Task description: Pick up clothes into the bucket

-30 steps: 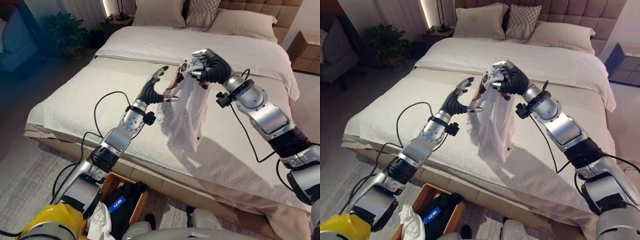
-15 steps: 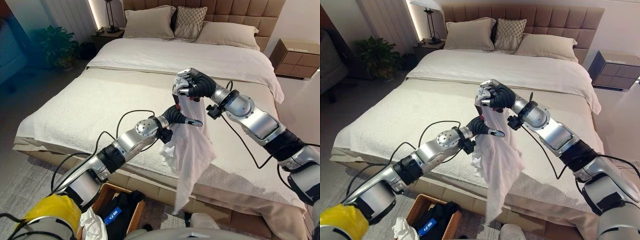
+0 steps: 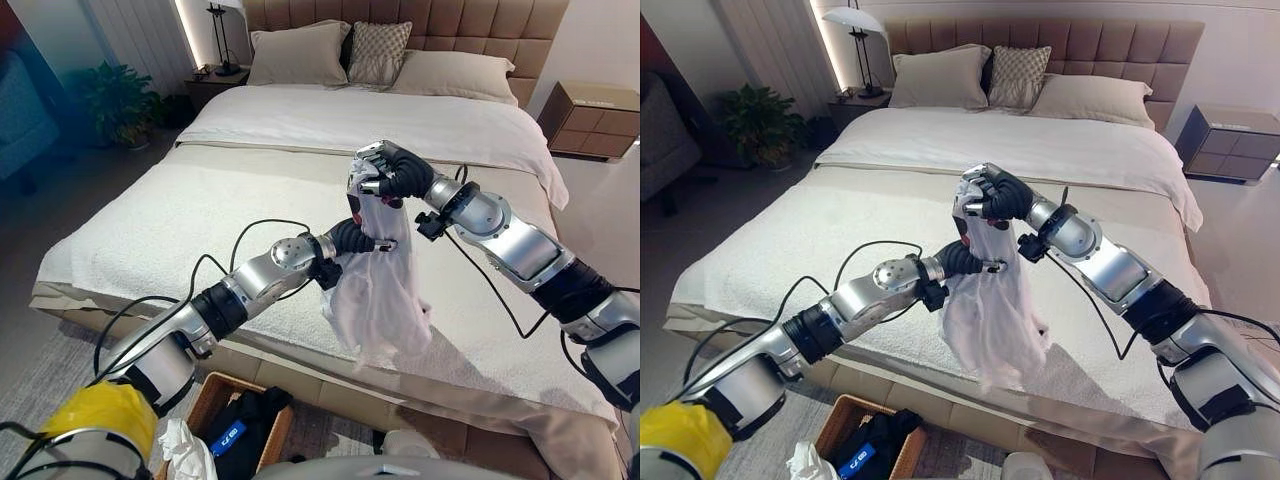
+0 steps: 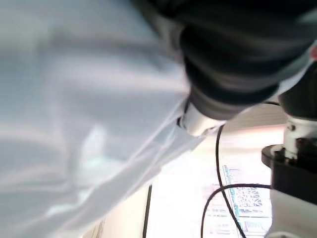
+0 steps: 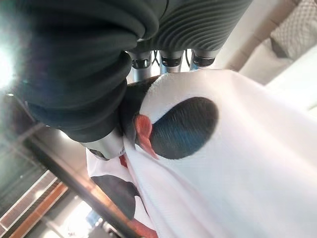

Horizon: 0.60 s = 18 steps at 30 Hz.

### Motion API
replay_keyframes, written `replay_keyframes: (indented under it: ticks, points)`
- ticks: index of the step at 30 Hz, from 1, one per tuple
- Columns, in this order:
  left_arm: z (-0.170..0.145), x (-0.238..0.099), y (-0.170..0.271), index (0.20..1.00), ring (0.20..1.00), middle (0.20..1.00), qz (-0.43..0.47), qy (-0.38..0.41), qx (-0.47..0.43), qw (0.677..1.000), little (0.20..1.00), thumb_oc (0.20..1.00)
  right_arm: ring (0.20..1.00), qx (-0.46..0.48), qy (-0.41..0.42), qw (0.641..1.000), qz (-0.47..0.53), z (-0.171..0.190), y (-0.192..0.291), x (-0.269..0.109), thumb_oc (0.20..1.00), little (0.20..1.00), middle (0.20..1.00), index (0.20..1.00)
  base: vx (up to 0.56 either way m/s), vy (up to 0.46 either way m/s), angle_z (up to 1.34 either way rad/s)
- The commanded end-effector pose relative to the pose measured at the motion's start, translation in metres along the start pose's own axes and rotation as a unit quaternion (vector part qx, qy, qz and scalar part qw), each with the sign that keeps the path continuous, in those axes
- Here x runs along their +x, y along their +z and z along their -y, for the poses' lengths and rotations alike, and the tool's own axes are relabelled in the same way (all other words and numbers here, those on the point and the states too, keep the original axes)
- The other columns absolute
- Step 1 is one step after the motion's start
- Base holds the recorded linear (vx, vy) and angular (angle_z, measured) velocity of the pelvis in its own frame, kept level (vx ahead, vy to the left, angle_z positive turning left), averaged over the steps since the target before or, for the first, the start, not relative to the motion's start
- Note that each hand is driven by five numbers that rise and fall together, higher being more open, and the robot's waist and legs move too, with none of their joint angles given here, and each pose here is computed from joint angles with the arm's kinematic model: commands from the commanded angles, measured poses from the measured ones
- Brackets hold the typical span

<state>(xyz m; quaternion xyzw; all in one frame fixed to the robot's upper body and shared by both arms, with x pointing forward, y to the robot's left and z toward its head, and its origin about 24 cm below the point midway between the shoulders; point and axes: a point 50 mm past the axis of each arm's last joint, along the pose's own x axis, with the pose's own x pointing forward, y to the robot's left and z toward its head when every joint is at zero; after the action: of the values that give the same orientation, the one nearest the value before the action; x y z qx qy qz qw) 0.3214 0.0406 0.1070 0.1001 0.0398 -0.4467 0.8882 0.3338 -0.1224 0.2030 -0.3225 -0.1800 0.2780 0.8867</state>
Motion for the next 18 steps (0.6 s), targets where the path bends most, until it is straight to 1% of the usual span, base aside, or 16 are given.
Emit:
replay_keyframes:
  ticks: [1,10,11,12,13,16,18]
  points:
    - [0.000,0.001,-0.007,0.200,0.200,0.200,0.010,0.011,0.005,1.000,0.200,0.200,0.200,-0.023,-0.137,0.983,0.122,0.053,0.052,0.003,0.200,0.200,0.200,0.200,0.00,0.000,0.00]
    - [-0.015,-0.014,-0.024,0.200,0.200,0.200,0.005,0.074,-0.015,0.997,0.200,0.200,0.200,-0.029,-0.222,0.971,0.089,0.075,0.033,-0.017,0.200,0.200,0.200,0.200,0.00,0.000,0.00]
    - [-0.015,-0.014,-0.024,0.200,0.200,0.200,0.005,0.074,-0.015,0.997,0.200,0.200,0.200,-0.028,-0.222,0.971,0.088,0.075,0.033,-0.017,0.200,0.200,0.200,0.200,0.00,0.000,0.00]
    - [-0.019,-0.020,-0.026,0.200,0.200,0.200,0.008,0.088,-0.016,0.996,0.200,0.200,0.319,-0.025,-0.235,0.968,0.082,0.077,0.028,-0.022,0.319,0.319,0.319,0.319,0.00,0.000,0.00]
    - [-0.025,-0.028,-0.028,0.200,0.200,0.200,0.013,0.109,-0.018,0.994,0.200,0.200,1.000,-0.022,-0.252,0.965,0.070,0.080,0.020,-0.029,1.000,1.000,1.000,1.000,0.00,0.000,0.00]
    - [-0.029,-0.035,-0.029,0.200,0.200,0.200,0.019,0.123,-0.020,0.992,0.200,0.200,1.000,-0.020,-0.259,0.963,0.065,0.081,0.017,-0.034,1.000,1.000,1.000,1.000,0.00,0.000,0.00]
    - [-0.036,-0.055,-0.034,0.200,0.200,0.200,0.034,0.161,-0.034,0.986,0.200,0.200,1.000,-0.017,-0.280,0.959,0.037,0.083,0.002,-0.047,1.000,1.000,1.000,1.000,0.00,0.000,0.00]
